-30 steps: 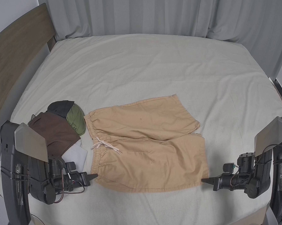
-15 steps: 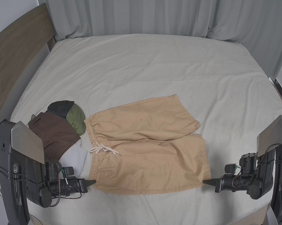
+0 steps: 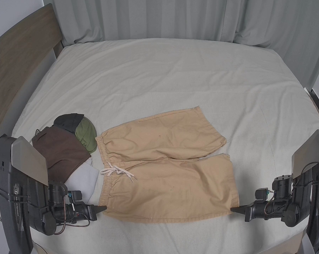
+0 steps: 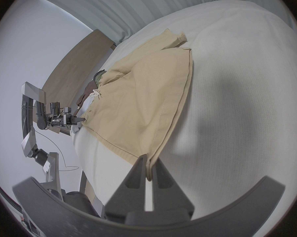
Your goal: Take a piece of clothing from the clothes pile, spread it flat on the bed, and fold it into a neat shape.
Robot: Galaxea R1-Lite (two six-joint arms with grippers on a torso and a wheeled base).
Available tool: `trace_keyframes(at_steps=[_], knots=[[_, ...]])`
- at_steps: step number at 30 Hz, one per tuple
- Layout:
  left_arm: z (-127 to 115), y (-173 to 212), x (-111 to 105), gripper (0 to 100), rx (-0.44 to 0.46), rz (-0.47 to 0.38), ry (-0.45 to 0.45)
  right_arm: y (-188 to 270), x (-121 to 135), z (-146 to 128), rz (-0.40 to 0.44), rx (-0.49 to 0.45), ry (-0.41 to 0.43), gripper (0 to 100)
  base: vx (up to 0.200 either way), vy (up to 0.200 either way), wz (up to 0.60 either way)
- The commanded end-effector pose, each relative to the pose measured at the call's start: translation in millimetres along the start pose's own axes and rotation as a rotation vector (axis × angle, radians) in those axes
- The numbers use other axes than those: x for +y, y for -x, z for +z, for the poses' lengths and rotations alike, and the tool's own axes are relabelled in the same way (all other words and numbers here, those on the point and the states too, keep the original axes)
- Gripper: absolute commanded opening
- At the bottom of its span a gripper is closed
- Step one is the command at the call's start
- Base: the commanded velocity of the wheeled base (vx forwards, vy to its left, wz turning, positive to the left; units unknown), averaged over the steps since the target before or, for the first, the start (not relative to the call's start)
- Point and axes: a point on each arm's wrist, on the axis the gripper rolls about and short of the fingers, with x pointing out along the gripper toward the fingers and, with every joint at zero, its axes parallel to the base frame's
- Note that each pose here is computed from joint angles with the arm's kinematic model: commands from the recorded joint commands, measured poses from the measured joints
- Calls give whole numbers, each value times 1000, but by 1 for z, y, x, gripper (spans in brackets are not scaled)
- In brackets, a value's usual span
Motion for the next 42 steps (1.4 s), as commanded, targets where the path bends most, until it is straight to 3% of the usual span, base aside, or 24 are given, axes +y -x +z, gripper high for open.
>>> trace_keyframes(at_steps=[1,26,38,42], knots=[[-3,2,0,0,15,-6,-3,2,1,-2,-1,8,-2,0,0,0,0],[-15,14,1,0,67,-6,-30,13,6,-13,-8,58,10,0,0,0,0],[-24,22,-3,0,111,-8,-12,20,9,-18,-11,135,7,0,0,0,0],[-29,25,-3,0,136,-27,-51,24,11,-19,-11,163,12,0,0,0,0]])
